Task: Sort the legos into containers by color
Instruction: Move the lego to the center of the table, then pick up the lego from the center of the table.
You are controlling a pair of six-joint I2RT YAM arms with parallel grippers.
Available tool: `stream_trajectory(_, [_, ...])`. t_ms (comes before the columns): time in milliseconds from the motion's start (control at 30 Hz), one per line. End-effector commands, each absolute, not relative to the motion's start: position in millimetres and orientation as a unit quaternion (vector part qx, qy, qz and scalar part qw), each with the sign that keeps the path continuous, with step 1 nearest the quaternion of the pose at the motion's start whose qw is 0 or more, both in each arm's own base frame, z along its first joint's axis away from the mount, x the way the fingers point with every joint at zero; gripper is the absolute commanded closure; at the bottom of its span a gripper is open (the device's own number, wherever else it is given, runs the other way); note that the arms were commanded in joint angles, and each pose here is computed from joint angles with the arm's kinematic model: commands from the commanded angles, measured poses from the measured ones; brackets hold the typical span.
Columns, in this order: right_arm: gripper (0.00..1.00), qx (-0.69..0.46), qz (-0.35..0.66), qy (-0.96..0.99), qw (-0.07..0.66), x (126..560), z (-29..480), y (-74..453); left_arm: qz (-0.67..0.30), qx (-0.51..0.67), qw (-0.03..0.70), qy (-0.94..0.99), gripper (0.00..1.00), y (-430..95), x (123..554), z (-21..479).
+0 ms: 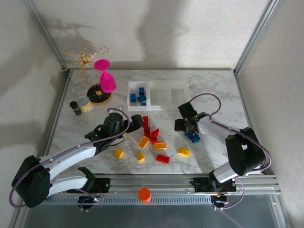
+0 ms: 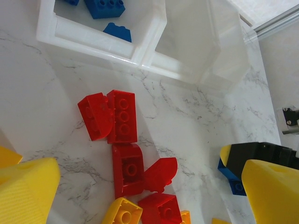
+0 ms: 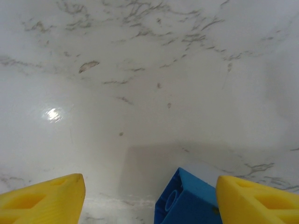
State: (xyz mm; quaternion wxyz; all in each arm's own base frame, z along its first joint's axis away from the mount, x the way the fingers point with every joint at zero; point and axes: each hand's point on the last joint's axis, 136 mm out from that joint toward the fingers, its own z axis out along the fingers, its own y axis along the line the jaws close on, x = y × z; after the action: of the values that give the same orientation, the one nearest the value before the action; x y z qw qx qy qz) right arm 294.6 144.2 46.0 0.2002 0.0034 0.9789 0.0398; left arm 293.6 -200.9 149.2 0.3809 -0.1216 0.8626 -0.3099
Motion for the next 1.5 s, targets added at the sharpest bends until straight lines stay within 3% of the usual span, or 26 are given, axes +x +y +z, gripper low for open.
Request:
stream_trajectory(0, [0.27,-0.030,0.038,0.985,0.167,275,39,153,-0.306,-0.125,0.389,0.860,0.00,-203,298,154])
stream_trajectory(367, [0.23,-0.017,-0.024,0.986,0.162,270,39,136,-0.303,-0.124,0.385,0.863,0.00,-204,298,152])
stream_trajectory(667, [0.37,-0.062,0.006,0.986,0.154,256,42,164,-0.299,-0.131,0.387,0.862,0.00,-198,296,149])
stream_trajectory(1233, [0.43,-0.075,0.009,0.988,0.138,249,32,173,-0.293,-0.132,0.390,0.863,0.00,-195,295,149])
stream_trajectory(1467, [0.50,-0.069,0.016,0.985,0.154,256,39,177,-0.292,-0.132,0.391,0.863,0.00,-195,295,150])
